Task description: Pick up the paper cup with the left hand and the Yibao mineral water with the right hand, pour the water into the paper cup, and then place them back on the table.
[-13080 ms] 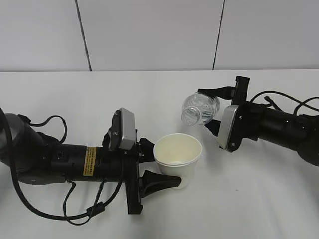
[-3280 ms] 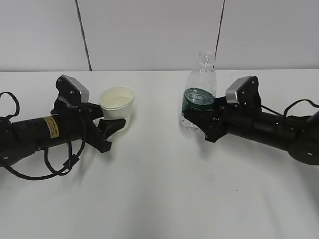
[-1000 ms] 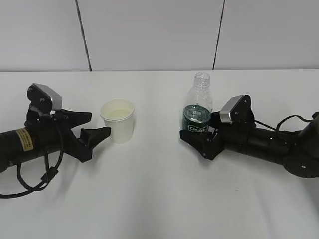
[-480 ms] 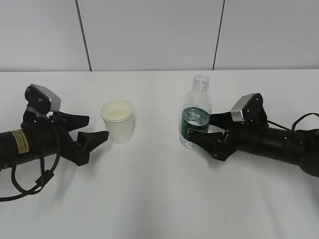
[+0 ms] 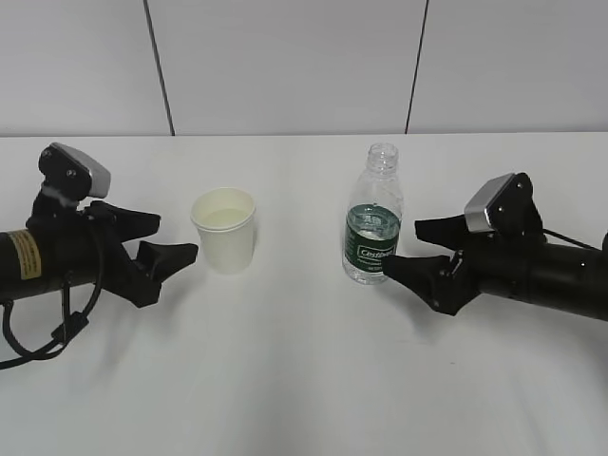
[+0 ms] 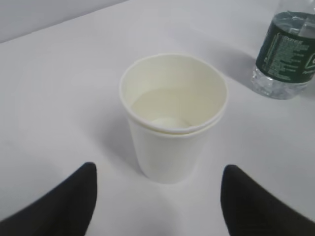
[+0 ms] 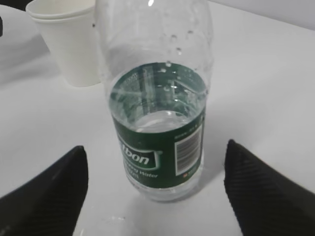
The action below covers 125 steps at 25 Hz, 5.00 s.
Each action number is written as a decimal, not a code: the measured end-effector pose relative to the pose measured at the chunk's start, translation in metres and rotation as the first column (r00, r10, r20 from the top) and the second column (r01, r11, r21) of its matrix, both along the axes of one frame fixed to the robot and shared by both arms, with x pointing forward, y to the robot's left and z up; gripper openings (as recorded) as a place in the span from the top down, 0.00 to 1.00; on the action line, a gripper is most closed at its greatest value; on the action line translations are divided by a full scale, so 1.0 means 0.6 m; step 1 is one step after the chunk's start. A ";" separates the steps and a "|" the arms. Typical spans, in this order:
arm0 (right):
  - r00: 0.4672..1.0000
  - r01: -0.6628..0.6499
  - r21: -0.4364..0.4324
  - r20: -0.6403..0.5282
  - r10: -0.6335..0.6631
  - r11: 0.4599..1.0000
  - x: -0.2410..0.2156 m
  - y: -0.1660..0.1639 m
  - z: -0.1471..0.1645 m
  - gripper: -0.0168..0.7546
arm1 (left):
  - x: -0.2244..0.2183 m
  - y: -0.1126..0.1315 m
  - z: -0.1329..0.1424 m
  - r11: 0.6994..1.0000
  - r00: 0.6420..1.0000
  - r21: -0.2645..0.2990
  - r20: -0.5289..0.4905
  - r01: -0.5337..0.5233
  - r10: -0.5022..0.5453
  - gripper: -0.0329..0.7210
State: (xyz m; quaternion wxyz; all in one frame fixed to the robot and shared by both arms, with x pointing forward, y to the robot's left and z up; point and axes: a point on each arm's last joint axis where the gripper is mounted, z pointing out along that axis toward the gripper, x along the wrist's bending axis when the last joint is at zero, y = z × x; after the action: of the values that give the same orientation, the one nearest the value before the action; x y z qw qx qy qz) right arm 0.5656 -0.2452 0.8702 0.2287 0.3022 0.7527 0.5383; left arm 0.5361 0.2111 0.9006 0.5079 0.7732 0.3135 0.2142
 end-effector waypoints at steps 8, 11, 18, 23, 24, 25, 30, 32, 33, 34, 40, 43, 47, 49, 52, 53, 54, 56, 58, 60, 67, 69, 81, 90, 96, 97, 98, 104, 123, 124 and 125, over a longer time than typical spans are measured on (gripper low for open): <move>0.999 0.038 0.008 -0.016 -0.038 0.999 -0.033 -0.003 0.050 0.17 | -0.017 0.020 0.073 0.990 0.990 0.064 -0.061 -0.124 0.128 0.28; 0.998 0.047 0.034 -0.037 -0.046 0.998 -0.044 -0.002 0.062 0.18 | -0.029 0.030 0.095 0.979 0.978 0.112 -0.097 -0.173 0.184 0.29; 0.996 0.032 0.040 -0.082 -0.029 0.999 -0.057 0.000 0.087 0.19 | -0.044 0.037 0.128 0.968 0.961 0.175 -0.177 -0.182 0.212 0.30; 0.991 0.062 -0.034 -0.115 -0.066 0.997 -0.068 -0.007 0.112 0.20 | -0.043 0.029 0.138 0.977 0.941 0.154 -0.282 -0.148 0.187 0.31; 0.990 0.070 -0.053 -0.121 -0.076 0.996 -0.071 -0.009 0.117 0.20 | -0.043 0.026 0.141 0.981 0.940 0.136 -0.295 -0.138 0.173 0.32; 0.988 0.085 -0.072 -0.125 -0.094 0.994 -0.074 -0.012 0.126 0.20 | -0.044 0.023 0.144 0.985 0.937 0.112 -0.311 -0.131 0.160 0.32; 0.981 0.111 -0.079 -0.150 -0.122 0.991 -0.089 -0.015 0.163 0.20 | -0.047 0.017 0.148 0.991 0.932 0.073 -0.340 -0.108 0.127 0.34; 0.975 0.115 -0.092 -0.179 -0.130 0.989 -0.093 -0.016 0.178 0.20 | -0.047 0.017 0.147 0.991 0.932 0.073 -0.341 -0.108 0.127 0.34; 0.972 0.108 -0.121 -0.193 -0.130 0.987 -0.096 -0.018 0.185 0.20 | -0.047 0.017 0.147 0.991 0.932 0.073 -0.341 -0.108 0.127 0.34; 0.968 0.112 -0.139 -0.209 -0.139 0.984 -0.097 -0.020 0.191 0.20 | -0.047 0.017 0.147 0.992 0.932 0.072 -0.341 -0.108 0.126 0.34; 0.933 0.175 -0.112 -0.300 -0.201 0.978 -0.099 -0.027 0.235 0.21 | -0.047 0.016 0.148 0.992 0.931 0.068 -0.344 -0.103 0.120 0.34; 0.926 0.202 -0.075 -0.308 -0.216 0.976 -0.102 -0.027 0.250 0.21 | -0.049 0.015 0.148 0.993 0.931 0.063 -0.347 -0.096 0.112 0.34; 0.935 0.228 -0.044 -0.268 -0.232 0.973 -0.116 -0.033 0.279 0.21 | -0.057 0.012 0.164 0.997 0.941 0.037 -0.330 -0.069 0.077 0.34; 0.943 0.236 -0.016 -0.237 -0.233 0.972 -0.130 -0.037 0.301 0.21 | -0.064 0.012 0.180 0.997 0.952 0.028 -0.299 -0.066 0.071 0.34; 0.955 0.239 0.014 -0.183 -0.232 0.971 -0.152 -0.038 0.331 0.21 | -0.083 0.014 0.219 0.998 0.974 0.009 -0.215 -0.065 0.066 0.34; 0.959 0.236 0.021 -0.166 -0.229 0.972 -0.159 -0.037 0.340 0.21 | -0.090 0.015 0.232 0.998 0.980 0.004 -0.186 -0.065 0.064 0.34; 0.964 0.231 0.027 -0.143 -0.225 0.972 -0.167 -0.035 0.350 0.21 | -0.099 0.016 0.248 0.998 0.987 -0.006 -0.152 -0.062 0.060 0.34; 0.970 0.225 0.037 -0.098 -0.221 0.974 -0.183 -0.033 0.367 0.21 | -0.118 0.017 0.275 0.998 0.994 -0.023 -0.090 -0.060 0.057 0.34; 0.974 0.222 0.051 -0.055 -0.220 0.974 -0.200 -0.031 0.385 0.21 | -0.138 0.019 0.300 0.997 0.997 -0.050 -0.041 -0.060 0.058 0.34; 0.976 0.220 0.066 -0.019 -0.219 0.973 -0.216 -0.029 0.400 0.21 | -0.154 0.021 0.319 0.995 0.998 -0.079 -0.012 -0.063 0.062 0.34; 0.973 0.213 0.117 0.065 -0.222 0.970 -0.282 -0.023 0.424 0.21 | -0.213 0.017 0.363 0.986 0.999 -0.169 0.040 0.003 0.004 0.34; 0.973 0.212 0.126 0.070 -0.222 0.969 -0.300 -0.021 0.417 0.21 | -0.229 0.015 0.371 0.982 0.998 -0.184 0.050 0.042 -0.033 0.34; 0.959 0.186 0.192 0.176 -0.220 0.964 -0.412 -0.009 0.386 0.21 | -0.299 0.009 0.401 0.962 0.977 -0.196 0.136 0.190 -0.165 0.35; 0.958 0.109 0.253 0.232 -0.170 0.961 -0.469 0.003 0.392 0.21 | -0.309 0.007 0.403 0.955 0.970 -0.193 0.140 0.225 -0.200 0.35; 0.971 0.043 0.244 0.217 -0.098 0.969 -0.482 0.012 0.388 0.21 | -0.300 0.013 0.405 0.968 0.979 -0.197 0.159 0.159 -0.128 0.35; 0.968 0.060 0.250 0.223 -0.118 0.966 -0.481 0.010 0.390 0.21 | -0.295 0.016 0.406 0.972 0.981 -0.199 0.169 0.127 -0.094 0.35; 0.959 0.097 0.262 0.234 -0.161 0.960 -0.477 0.005 0.392 0.21 | -0.291 0.019 0.408 0.975 0.982 -0.201 0.178 0.095 -0.059 0.35; 0.757 0.439 0.415 0.308 -0.577 0.797 -0.452 -0.056 0.419 0.21 | -0.259 0.054 0.420 0.953 0.935 -0.237 0.253 -0.189 0.249 0.35; 0.624 0.545 0.484 0.312 -0.717 0.685 -0.451 -0.084 0.429 0.21 | -0.253 0.066 0.424 0.929 0.902 -0.252 0.273 -0.270 0.336 0.35; 0.624 0.545 0.484 0.312 -0.717 0.685 -0.451 -0.084 0.429 0.21 | -0.253 0.066 0.424 0.929 0.902 -0.252 0.273 -0.270 0.336 0.36; 0.624 0.545 0.484 0.312 -0.717 0.685 -0.451 -0.084 0.429 0.21 | -0.253 0.066 0.424 0.929 0.902 -0.252 0.273 -0.270 0.336 0.36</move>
State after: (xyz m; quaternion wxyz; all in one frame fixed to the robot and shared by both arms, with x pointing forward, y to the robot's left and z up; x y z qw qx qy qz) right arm 0.2951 -0.2957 1.1274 0.5275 0.4426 0.4076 0.5998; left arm 0.3845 0.2507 1.1550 0.5890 0.6139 0.3671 0.3761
